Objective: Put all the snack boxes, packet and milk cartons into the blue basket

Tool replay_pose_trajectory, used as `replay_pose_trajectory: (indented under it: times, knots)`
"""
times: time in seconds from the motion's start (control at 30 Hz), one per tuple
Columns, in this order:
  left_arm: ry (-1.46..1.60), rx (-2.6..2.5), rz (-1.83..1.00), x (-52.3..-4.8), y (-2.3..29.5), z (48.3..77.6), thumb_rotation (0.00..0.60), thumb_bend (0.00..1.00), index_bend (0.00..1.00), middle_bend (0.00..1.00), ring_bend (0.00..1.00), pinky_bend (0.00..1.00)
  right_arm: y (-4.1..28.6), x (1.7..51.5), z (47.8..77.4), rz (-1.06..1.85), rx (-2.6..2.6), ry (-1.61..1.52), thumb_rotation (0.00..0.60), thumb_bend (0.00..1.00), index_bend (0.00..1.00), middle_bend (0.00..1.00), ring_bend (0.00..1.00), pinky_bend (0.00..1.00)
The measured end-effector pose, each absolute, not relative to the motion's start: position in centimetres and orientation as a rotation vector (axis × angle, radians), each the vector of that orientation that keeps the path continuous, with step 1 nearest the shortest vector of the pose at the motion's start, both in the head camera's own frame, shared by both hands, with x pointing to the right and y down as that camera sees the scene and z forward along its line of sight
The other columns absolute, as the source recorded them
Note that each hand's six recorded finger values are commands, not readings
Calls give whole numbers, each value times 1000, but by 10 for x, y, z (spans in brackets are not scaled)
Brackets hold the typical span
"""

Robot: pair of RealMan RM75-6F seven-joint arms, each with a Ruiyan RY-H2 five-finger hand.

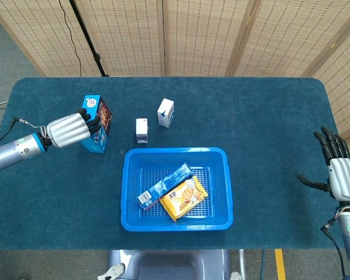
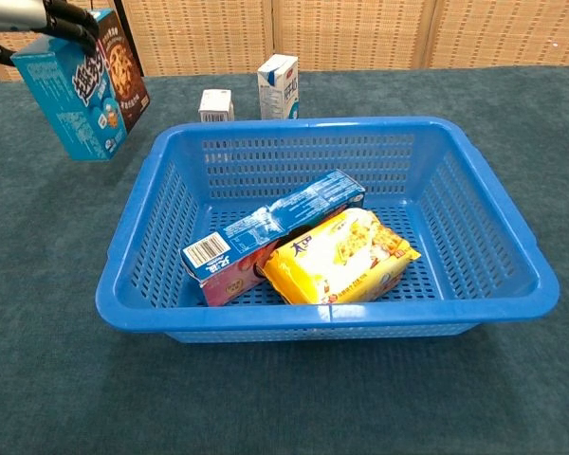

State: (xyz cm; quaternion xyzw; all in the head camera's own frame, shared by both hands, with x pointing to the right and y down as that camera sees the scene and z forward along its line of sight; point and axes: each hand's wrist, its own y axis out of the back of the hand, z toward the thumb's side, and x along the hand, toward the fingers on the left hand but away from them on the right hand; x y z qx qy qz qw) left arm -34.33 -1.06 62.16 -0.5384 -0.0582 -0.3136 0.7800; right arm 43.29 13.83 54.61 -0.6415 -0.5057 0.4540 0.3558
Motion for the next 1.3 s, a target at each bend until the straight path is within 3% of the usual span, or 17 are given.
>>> replay_pose_trajectory:
  times: [0.37, 0.57, 0.97, 1.3]
  knots:
    - [309, -1214, -350, -306, -10, 537, 600, 469, 667, 544, 503, 501, 139, 430, 547, 1168, -1672, -1301, 600, 0, 0, 0, 0, 0]
    - [436, -1300, -164, -280, 6, 516, 600, 465, 665, 542, 500, 501, 140, 429, 547, 1164, -1678, -1301, 600, 0, 0, 0, 0, 0]
    - [485, -1532, 19, -209, 70, 535, 600, 464, 669, 533, 499, 501, 139, 429, 542, 1135, -1685, -1318, 600, 0, 0, 0, 0, 0]
    - [424, -1603, -18, -161, 87, 561, 600, 462, 673, 533, 500, 501, 139, 429, 540, 1125, -1697, -1324, 600, 0, 0, 0, 0, 0]
